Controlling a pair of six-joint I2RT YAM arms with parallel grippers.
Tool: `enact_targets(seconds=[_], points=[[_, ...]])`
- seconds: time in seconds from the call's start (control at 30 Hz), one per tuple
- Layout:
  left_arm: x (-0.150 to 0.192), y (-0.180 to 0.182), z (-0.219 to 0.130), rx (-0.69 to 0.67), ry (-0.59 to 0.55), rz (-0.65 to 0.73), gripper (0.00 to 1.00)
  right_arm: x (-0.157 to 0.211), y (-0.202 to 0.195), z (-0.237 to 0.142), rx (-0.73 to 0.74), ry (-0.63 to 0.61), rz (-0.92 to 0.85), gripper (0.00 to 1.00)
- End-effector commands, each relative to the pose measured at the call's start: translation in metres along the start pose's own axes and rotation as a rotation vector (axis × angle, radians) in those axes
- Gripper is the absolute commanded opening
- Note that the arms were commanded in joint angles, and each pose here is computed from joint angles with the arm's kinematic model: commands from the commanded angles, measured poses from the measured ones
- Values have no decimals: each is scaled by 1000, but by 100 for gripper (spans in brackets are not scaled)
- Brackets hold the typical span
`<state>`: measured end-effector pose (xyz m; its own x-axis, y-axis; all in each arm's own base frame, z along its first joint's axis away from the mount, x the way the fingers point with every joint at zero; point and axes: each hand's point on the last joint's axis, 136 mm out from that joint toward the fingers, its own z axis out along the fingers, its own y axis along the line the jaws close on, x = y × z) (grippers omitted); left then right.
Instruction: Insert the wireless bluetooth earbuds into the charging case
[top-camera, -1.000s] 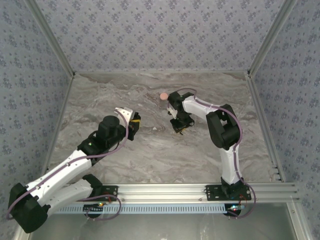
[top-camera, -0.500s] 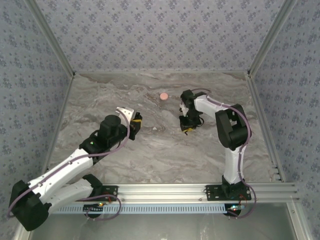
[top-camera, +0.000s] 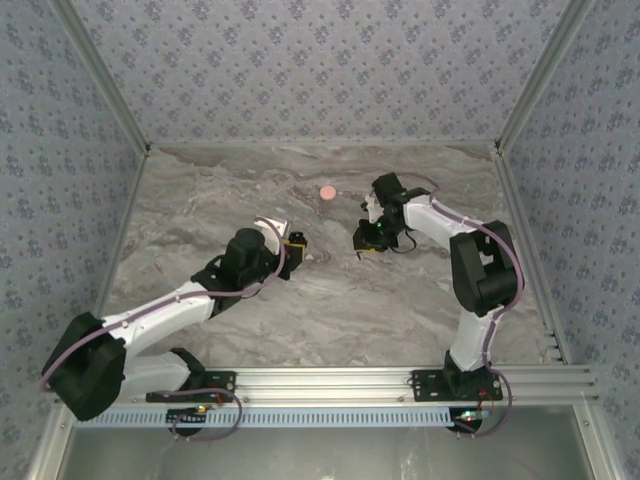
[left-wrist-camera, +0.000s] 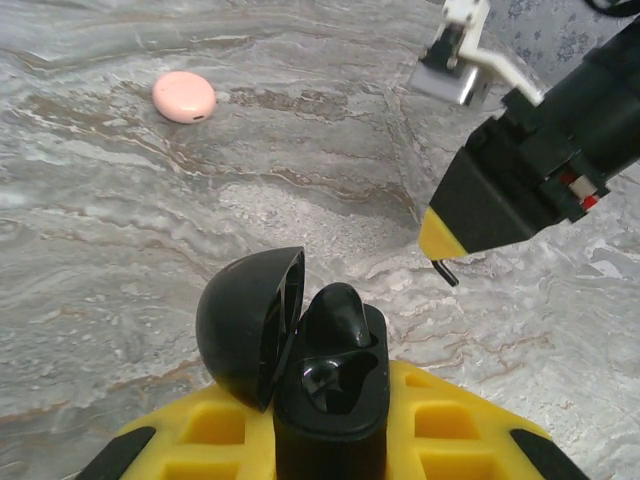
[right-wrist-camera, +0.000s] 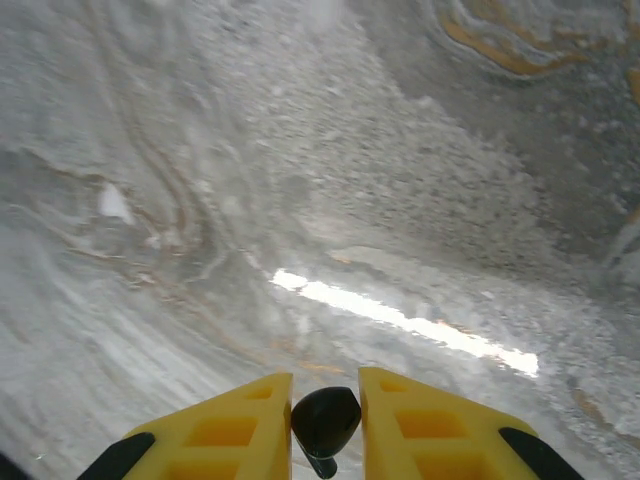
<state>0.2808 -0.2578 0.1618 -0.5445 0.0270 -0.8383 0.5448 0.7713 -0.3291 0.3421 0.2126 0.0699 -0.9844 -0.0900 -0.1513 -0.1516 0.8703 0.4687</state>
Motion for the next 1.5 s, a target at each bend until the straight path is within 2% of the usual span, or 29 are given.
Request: enact_targets(seconds=[0.0,0.23,0.73,1.1,1.47], points=[[-13,-19,7,90,-68,-33,14,-13,28,-20,-125,-78,1,22],[-8,-21,22,117,-81,-70,12,-26,66,-51,-232,-197,-93,22],[-31,-37,24,219,-209,-92,13,-29,150,-123,-408,-382,-300,23],[-49,-54,15,309,-276,-79,13,-20,185,-146,-462,-413,-389,23],[-70,-75,1,408,-324,-69,13,-15,195,-151,-472,-428,-433,23]])
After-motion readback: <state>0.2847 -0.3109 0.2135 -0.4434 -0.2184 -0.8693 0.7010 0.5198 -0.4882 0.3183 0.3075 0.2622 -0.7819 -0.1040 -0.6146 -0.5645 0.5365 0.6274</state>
